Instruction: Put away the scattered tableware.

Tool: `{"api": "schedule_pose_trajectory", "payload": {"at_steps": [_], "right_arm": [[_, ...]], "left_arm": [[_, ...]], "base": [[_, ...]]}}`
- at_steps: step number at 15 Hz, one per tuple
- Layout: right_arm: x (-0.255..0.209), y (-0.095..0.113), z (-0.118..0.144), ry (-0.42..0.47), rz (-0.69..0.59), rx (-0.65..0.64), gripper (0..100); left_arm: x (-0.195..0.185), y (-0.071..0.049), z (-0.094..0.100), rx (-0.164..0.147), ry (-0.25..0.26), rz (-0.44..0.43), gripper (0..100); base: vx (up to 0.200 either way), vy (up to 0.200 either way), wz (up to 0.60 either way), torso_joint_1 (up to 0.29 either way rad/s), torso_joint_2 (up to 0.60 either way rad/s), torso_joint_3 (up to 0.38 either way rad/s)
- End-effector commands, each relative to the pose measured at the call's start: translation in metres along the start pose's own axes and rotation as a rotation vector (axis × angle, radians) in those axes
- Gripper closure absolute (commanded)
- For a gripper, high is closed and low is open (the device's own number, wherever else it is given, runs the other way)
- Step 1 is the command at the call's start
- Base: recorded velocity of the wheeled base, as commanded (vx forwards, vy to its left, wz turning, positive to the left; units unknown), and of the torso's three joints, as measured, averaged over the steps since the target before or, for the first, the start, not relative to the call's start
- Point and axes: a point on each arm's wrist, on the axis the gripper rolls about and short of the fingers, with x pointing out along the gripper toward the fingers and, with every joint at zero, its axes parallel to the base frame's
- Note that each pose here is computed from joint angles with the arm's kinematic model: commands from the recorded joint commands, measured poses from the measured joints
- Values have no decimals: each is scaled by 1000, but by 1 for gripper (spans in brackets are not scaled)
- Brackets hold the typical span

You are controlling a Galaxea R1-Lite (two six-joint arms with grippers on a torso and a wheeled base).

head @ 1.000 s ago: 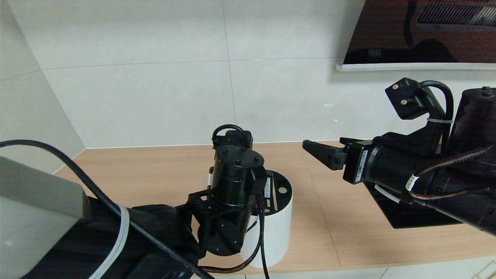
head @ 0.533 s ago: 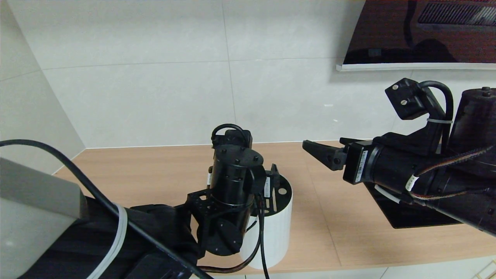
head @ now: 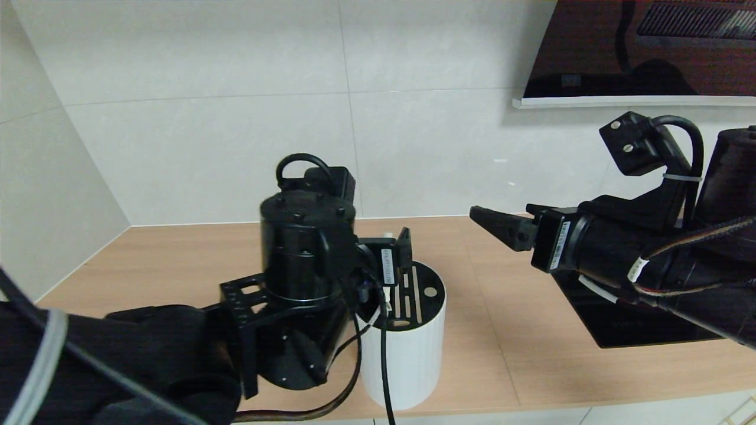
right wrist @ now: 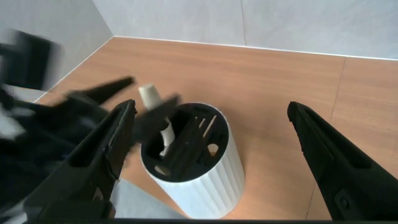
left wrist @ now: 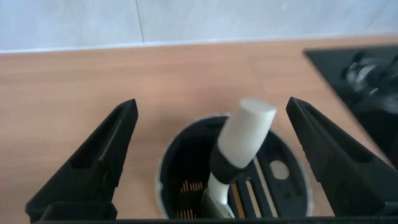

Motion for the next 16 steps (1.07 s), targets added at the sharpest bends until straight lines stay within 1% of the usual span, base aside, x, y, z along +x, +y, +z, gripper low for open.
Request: {"api": "schedule_pose_trajectory", "payload": {"at_steps": [1, 2, 3, 4, 5, 6, 7, 8, 9, 10, 11, 12, 13, 14, 16], "right_arm": [[-12, -11, 12, -49, -36, -9, 0], [-18, -14, 16, -69, -49, -12, 0], [-30, -21, 25, -112, -78, -8, 0], [-37, -31, 30, -137, -118, -3, 0], [-50, -43, 28, -150, -167, -4, 0], [-68, -52, 24, -163, -209, -2, 0], [-78, -57, 19, -163, -238, -1, 0], [-106, -69, 10, -189, -309, -2, 0], [-119, -74, 8, -213, -343, -2, 0], [-134, -78, 8, -254, -387, -5, 0], [-160, -81, 5, -323, -458, -16, 0], [-174, -80, 3, -358, -480, -25, 0], [-187, -77, 0, -379, -495, -29, 0], [-205, -73, -10, -384, -515, -33, 0], [-242, -59, -26, -409, -514, -57, 0]], "left_arm": [[-53, 34, 44, -55, -61, -78, 0], [-60, 44, 48, -54, -57, -74, 0], [-72, 67, 53, -31, -49, -20, 0], [-78, 81, 53, -3, -40, 12, 0], [-86, 95, 52, 19, -45, 36, 0], [-98, 107, 52, 18, -67, 57, 0], [-105, 114, 52, 11, -77, 67, 0], [-123, 132, 51, -12, -113, 104, 0], [-130, 140, 49, -11, -127, 127, 0], [-141, 149, 43, 8, -136, 145, 0], [-165, 168, 32, 82, -176, 194, 0], [-179, 178, 26, 125, -200, 219, 0], [-192, 185, 22, 144, -236, 220, 0], [-210, 193, 15, 152, -289, 230, 0], [-246, 203, -1, 161, -369, 301, 0]], "base": [[0, 0, 0, 0, 0, 0], [0, 0, 0, 0, 0, 0], [0, 0, 0, 0, 0, 0], [0, 0, 0, 0, 0, 0], [0, 0, 0, 0, 0, 0], [0, 0, 0, 0, 0, 0], [0, 0, 0, 0, 0, 0], [0, 0, 0, 0, 0, 0], [0, 0, 0, 0, 0, 0], [0, 0, 0, 0, 0, 0], [0, 0, 0, 0, 0, 0], [0, 0, 0, 0, 0, 0], [0, 0, 0, 0, 0, 0], [0, 0, 0, 0, 0, 0], [0, 0, 0, 0, 0, 0]]}}
